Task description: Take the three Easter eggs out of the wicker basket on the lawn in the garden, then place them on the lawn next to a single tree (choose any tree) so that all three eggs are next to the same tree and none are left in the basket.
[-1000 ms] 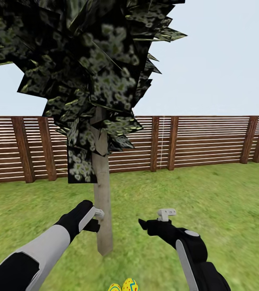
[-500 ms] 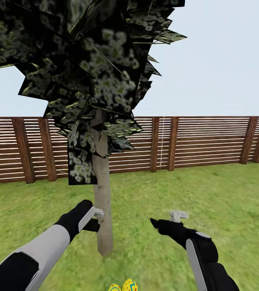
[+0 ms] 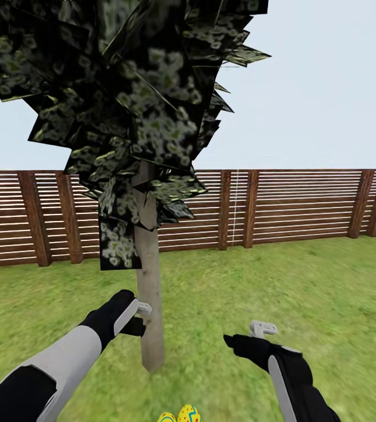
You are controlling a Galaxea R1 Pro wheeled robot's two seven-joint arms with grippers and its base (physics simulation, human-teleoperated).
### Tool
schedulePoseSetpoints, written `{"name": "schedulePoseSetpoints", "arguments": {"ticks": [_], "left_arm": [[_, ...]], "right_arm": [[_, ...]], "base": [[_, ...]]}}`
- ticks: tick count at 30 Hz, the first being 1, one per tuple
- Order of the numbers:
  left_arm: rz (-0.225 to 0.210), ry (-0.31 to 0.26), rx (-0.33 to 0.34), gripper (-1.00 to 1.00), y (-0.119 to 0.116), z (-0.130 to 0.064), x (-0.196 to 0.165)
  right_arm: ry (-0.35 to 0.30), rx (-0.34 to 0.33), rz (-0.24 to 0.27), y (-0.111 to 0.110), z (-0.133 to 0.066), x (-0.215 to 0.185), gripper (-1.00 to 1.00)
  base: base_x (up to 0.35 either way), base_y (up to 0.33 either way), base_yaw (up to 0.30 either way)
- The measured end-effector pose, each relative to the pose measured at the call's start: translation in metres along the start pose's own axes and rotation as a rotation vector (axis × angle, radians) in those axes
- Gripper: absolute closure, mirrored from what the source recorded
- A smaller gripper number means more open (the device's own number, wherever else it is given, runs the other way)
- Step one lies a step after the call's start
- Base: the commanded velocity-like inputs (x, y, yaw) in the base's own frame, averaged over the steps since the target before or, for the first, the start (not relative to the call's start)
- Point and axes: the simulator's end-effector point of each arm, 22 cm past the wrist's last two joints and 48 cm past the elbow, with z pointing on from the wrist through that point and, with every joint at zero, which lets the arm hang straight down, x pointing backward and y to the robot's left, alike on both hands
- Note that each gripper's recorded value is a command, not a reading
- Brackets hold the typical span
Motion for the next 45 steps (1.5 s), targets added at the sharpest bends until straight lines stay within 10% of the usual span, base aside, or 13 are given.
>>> {"name": "schedulePoseSetpoints", "arguments": {"ticks": [45], "left_arm": [[-0.087, -0.132, -0.039, -1.00, 0.029, 0.010, -0.007]], "right_arm": [[0.224, 0.127, 0.027, -0.085, -0.003, 0.075, -1.00]], "base": [[0.000, 0.000, 0.052]]}}
